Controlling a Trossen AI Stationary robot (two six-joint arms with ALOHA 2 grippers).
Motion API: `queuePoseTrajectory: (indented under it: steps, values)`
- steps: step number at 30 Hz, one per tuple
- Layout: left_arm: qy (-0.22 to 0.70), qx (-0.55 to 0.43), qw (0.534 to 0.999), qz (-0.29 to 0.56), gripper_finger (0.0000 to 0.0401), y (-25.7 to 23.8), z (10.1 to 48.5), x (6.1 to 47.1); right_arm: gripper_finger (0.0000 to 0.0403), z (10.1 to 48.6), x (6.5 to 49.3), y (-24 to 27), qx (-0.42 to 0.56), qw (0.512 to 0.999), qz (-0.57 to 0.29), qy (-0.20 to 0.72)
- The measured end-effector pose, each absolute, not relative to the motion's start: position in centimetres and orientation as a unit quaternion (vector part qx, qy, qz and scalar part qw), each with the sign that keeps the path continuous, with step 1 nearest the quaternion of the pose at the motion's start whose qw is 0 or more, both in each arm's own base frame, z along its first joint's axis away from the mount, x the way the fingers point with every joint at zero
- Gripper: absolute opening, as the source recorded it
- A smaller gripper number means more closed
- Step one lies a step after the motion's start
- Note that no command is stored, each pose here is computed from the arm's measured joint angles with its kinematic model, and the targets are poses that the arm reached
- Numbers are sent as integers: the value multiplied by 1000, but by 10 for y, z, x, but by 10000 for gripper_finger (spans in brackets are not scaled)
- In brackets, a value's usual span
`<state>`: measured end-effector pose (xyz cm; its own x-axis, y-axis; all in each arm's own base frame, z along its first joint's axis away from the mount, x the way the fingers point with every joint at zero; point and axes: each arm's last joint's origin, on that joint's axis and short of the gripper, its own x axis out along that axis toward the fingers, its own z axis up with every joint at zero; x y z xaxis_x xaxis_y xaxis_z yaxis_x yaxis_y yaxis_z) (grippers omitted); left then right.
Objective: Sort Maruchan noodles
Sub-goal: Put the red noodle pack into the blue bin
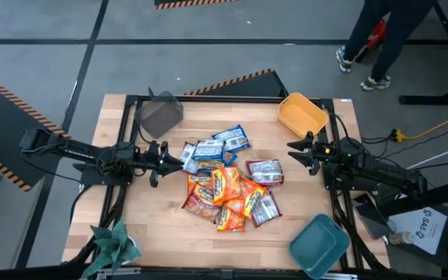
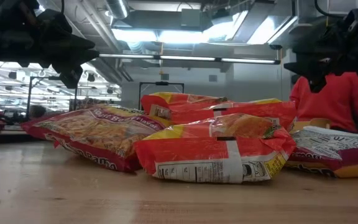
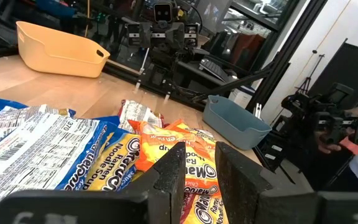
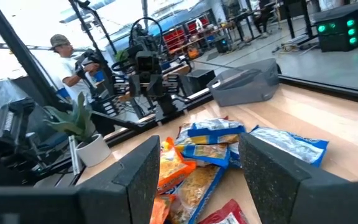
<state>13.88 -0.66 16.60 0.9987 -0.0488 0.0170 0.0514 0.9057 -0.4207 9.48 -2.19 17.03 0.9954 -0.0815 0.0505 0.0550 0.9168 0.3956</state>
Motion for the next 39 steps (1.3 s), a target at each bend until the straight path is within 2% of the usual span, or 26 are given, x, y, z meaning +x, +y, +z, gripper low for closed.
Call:
queuePoseTrajectory:
  steps: [3, 6, 13, 18, 23, 28, 31, 35, 39]
  values:
    - [-3, -216, 976, -26, 82, -7, 166, 139, 205, 171, 95, -21, 215, 976, -25, -33]
    - [-8, -216, 976, -12, 82, -6, 166, 139, 205, 171, 95, -23, 259, 963, -53, -46]
    - [-68, -248, 966, 24, 82, -3, 176, 138, 205, 191, 91, -26, 372, 911, -61, -170]
    - [-134, -281, 949, 39, 82, -1, 187, 136, 205, 214, 83, -26, 358, 894, -58, -261]
    - [-226, -313, 922, 40, 82, 1, 204, 130, 205, 248, 83, -26, 314, 912, -70, -254]
    - [-315, -356, 878, 57, 82, 4, 242, 131, 205, 292, 106, -28, 291, 944, -49, -145]
    - [-316, -336, 887, 37, 82, 3, 270, 138, 205, 317, 132, -33, 278, 959, -22, -48]
    - [-239, -305, 921, 30, 82, 0, 303, 154, 205, 329, 172, -41, 289, 950, 1, 119]
    - [-105, -274, 954, 58, 82, -1, 325, 165, 205, 321, 209, -49, 326, 907, 15, 266]
